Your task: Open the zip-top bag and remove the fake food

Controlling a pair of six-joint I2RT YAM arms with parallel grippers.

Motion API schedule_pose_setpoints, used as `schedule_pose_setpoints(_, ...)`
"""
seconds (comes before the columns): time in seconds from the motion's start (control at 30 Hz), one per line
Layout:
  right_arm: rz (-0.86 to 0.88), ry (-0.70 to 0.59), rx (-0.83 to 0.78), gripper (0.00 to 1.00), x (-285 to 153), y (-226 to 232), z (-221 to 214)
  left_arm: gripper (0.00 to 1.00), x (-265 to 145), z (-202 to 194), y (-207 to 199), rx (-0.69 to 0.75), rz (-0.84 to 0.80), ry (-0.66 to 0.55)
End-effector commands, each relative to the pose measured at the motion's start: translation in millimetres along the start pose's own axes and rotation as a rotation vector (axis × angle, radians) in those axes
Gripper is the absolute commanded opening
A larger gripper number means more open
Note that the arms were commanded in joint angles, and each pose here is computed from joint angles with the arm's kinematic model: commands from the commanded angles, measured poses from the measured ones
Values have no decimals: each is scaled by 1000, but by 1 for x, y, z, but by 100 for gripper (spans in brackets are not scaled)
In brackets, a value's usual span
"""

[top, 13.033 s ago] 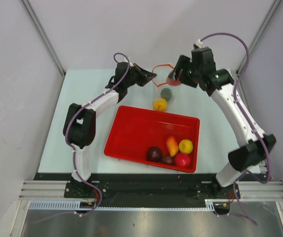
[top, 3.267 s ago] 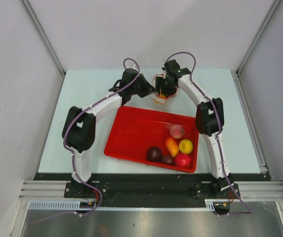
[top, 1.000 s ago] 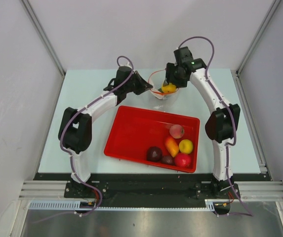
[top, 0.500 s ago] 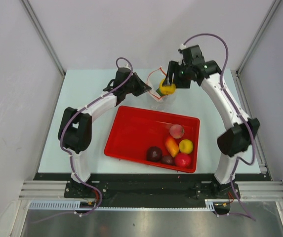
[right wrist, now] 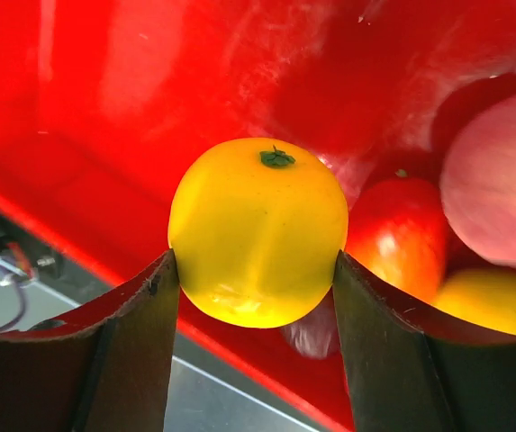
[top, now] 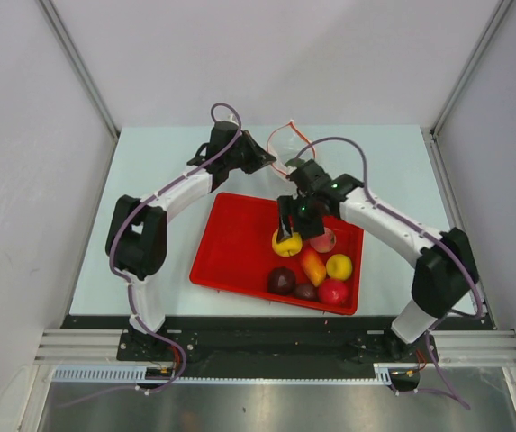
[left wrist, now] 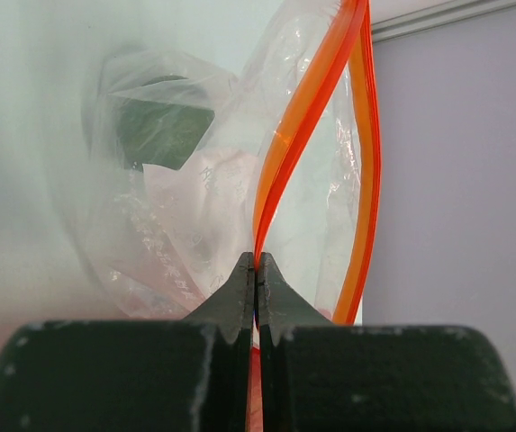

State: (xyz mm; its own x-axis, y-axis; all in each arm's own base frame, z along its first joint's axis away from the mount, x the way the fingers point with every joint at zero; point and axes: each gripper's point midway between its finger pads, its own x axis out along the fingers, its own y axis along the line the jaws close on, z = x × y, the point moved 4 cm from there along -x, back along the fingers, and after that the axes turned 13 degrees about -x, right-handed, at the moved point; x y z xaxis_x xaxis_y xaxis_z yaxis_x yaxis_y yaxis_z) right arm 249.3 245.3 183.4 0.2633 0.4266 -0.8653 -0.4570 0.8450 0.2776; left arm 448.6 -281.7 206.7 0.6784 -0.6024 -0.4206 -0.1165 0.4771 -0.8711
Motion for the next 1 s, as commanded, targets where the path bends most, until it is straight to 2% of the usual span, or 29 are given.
schedule_pose_setpoints(0.0, -26, -38, 1, 20, 30, -1, 12, 0, -10, 6, -17, 18, -51, -17)
schedule_pose_setpoints(0.07, -38, -16, -9, 21, 40, -5, 10, 0, -11, 5, -18, 19, -53, -16)
schedule_pose_setpoints(0.17, -69, 56, -12, 32, 54, -12, -2, 0, -12, 6, -21, 22, -59, -17)
schedule_pose_setpoints(0.2, -87, 72, -15, 40, 56, -15, -5, 0, -12, 6, -22, 24, -62, -19)
schedule_pose_setpoints(0.33, -135, 109, -45, 59, 58, -21, -15, 0, -11, 6, -22, 24, -62, -17)
schedule_pose_setpoints(0.47, -126, 65, -62, 84, 42, -19, -9, 0, -9, 5, -19, 21, -55, -12)
schedule_pose_setpoints(0.5, -117, 47, -63, 93, 38, -17, -6, 0, -10, 5, -20, 22, -59, -14)
schedule_pose_setpoints(0.57, -93, 7, -64, 98, 30, -13, 2, 0, -9, 3, -18, 21, -54, -9)
schedule_pose_setpoints(0.77, -70, -215, -12, 99, -25, -12, 50, 0, -10, 1, -20, 28, -57, -6)
schedule_pose_setpoints(0.87, -106, -381, 5, 92, -64, -16, 92, 0, -10, -1, -19, 31, -56, 0)
schedule_pose_setpoints(0.9, -109, -457, 1, 86, -84, -13, 112, 0, -9, -2, -19, 34, -54, 0)
schedule_pose_setpoints(0.97, -135, -494, 9, 80, -87, -24, 135, 0, -8, -5, -19, 35, -53, 3)
